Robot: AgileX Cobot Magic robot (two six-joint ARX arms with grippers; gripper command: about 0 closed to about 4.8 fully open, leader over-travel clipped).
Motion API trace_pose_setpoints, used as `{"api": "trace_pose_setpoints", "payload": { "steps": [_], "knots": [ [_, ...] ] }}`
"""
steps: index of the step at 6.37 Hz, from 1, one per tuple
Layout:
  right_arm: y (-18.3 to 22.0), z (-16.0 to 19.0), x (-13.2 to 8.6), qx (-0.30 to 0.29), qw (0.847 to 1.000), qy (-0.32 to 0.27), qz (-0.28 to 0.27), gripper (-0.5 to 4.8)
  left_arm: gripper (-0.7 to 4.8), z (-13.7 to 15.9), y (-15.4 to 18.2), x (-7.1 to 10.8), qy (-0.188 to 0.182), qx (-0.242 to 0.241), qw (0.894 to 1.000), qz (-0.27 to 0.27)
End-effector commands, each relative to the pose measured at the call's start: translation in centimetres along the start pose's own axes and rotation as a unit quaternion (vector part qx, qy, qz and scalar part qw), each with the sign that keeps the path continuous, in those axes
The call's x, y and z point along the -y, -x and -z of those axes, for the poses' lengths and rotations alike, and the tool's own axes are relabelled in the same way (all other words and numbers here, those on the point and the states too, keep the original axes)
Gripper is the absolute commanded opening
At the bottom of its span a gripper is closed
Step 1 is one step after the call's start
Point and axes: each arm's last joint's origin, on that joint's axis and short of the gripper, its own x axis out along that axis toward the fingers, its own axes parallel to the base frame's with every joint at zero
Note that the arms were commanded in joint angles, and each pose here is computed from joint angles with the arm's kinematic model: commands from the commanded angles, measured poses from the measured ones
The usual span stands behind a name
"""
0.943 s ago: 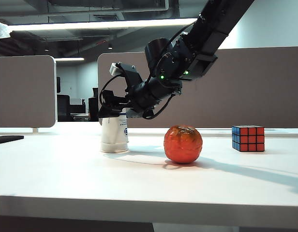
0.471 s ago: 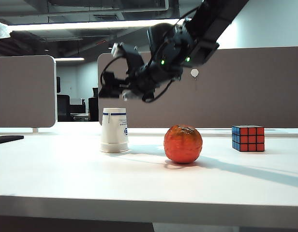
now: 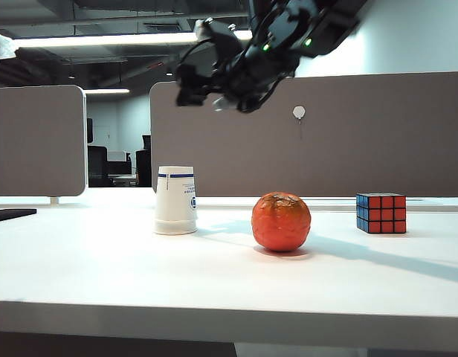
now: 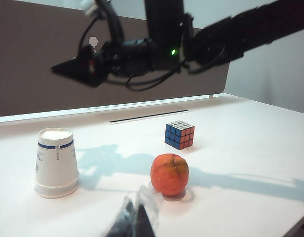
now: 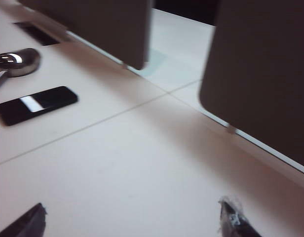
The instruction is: Carefully pick up the cup on the right and stack it on top of the cup on the left.
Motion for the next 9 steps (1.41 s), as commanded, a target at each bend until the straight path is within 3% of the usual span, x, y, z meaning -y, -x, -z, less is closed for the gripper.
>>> {"api": "trace_pose_setpoints", "payload": {
  "steps": [1,3,4,5,6,8,9],
  "knots": [
    [4.6,-3.9,2.9,-0.057,0.995,-0.009,0.081,4.61,-0.05,-0.1,0.0,0.0,-0.001,0.004,1.000,0.000],
    [7.3,-6.7,3.0,-0.050,0.992,0.017,0.115,4.59,-0.05,-0.1,0.0,0.0,-0.001,0.004,1.000,-0.001],
    [11.5,-9.5,2.5,-0.097,0.981,0.048,0.162,4.52,-0.05,-0.1,0.0,0.0,-0.001,0.004,1.000,-0.001],
    [13.0,-10.0,2.2,-0.127,0.976,0.056,0.165,4.52,-0.05,-0.1,0.0,0.0,0.000,0.004,1.000,-0.001],
    [14.7,-11.1,2.0,-0.125,0.975,0.057,0.175,4.52,-0.05,-0.1,0.0,0.0,0.001,0.004,1.000,-0.001],
    [22.1,-16.0,0.7,-0.063,0.973,0.059,0.215,4.52,-0.05,-0.1,0.0,0.0,0.001,0.004,1.000,-0.001],
    [24.9,-16.7,0.2,-0.076,0.966,0.059,0.241,4.52,-0.05,-0.1,0.0,0.0,0.002,0.003,1.000,-0.001]
  ]
}}
